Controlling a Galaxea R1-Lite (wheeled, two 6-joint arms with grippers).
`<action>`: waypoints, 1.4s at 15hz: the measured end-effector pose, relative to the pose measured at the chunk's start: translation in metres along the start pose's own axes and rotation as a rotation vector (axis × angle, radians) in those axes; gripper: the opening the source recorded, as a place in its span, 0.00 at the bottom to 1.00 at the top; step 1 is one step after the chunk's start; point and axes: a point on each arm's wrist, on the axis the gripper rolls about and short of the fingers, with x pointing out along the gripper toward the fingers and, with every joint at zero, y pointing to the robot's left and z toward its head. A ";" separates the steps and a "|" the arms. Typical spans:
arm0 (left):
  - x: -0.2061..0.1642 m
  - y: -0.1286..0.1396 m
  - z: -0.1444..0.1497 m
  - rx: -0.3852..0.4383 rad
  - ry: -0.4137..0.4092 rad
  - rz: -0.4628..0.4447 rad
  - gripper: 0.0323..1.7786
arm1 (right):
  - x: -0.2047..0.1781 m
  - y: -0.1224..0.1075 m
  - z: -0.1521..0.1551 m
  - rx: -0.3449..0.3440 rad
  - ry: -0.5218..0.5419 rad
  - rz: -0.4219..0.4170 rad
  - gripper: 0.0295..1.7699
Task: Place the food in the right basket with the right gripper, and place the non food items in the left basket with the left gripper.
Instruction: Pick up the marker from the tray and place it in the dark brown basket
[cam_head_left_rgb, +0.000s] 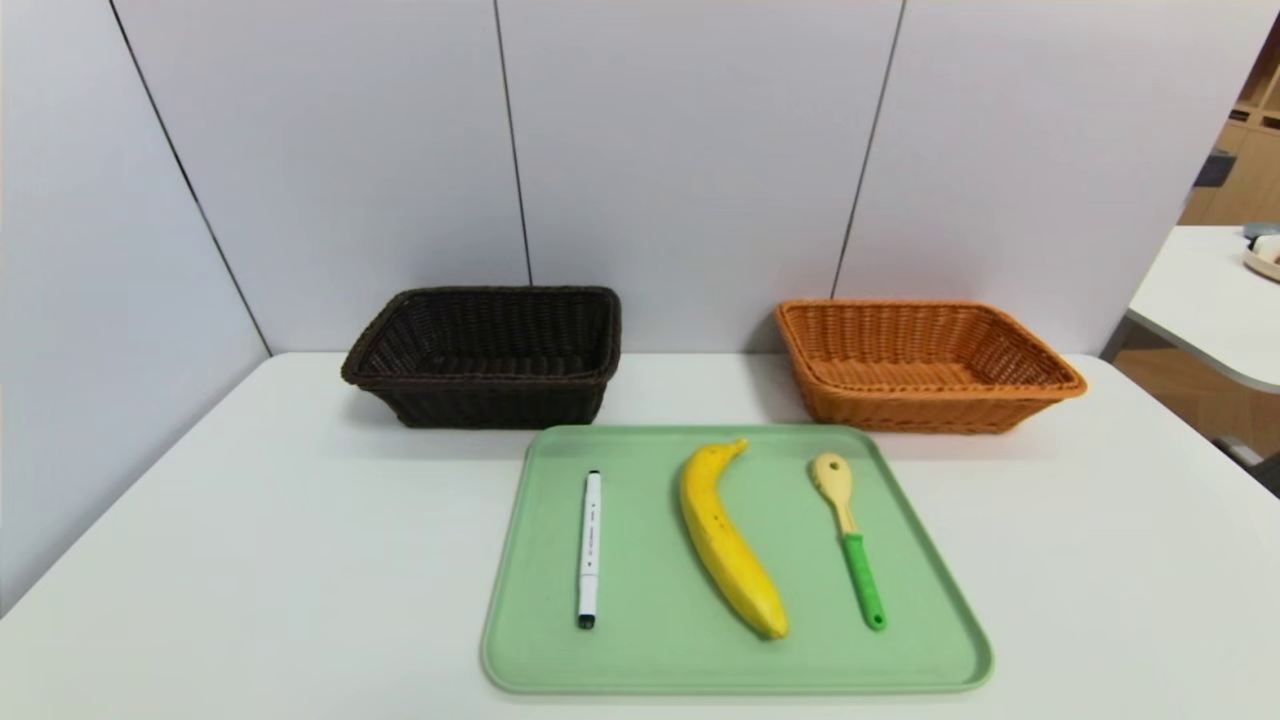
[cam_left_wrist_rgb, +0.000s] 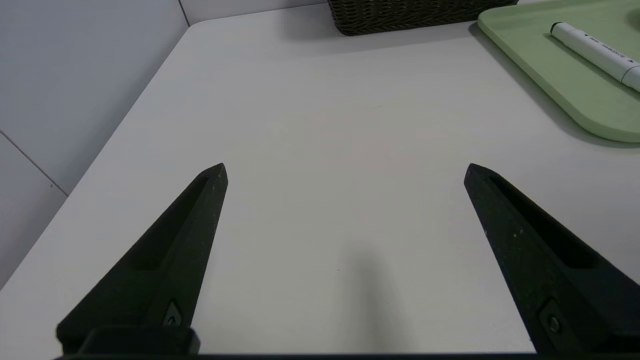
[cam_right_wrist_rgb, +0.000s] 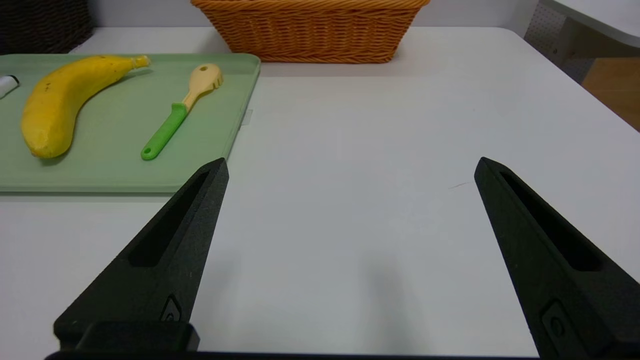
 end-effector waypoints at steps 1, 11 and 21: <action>0.000 0.000 0.000 0.000 0.000 0.000 0.95 | 0.000 0.000 0.000 0.001 0.001 0.000 0.96; 0.002 0.003 0.027 0.031 0.047 -0.014 0.95 | 0.000 0.000 0.000 0.001 0.001 0.001 0.96; 0.111 -0.002 0.152 0.261 0.391 -0.336 0.95 | 0.000 0.000 0.000 0.000 0.000 0.000 0.96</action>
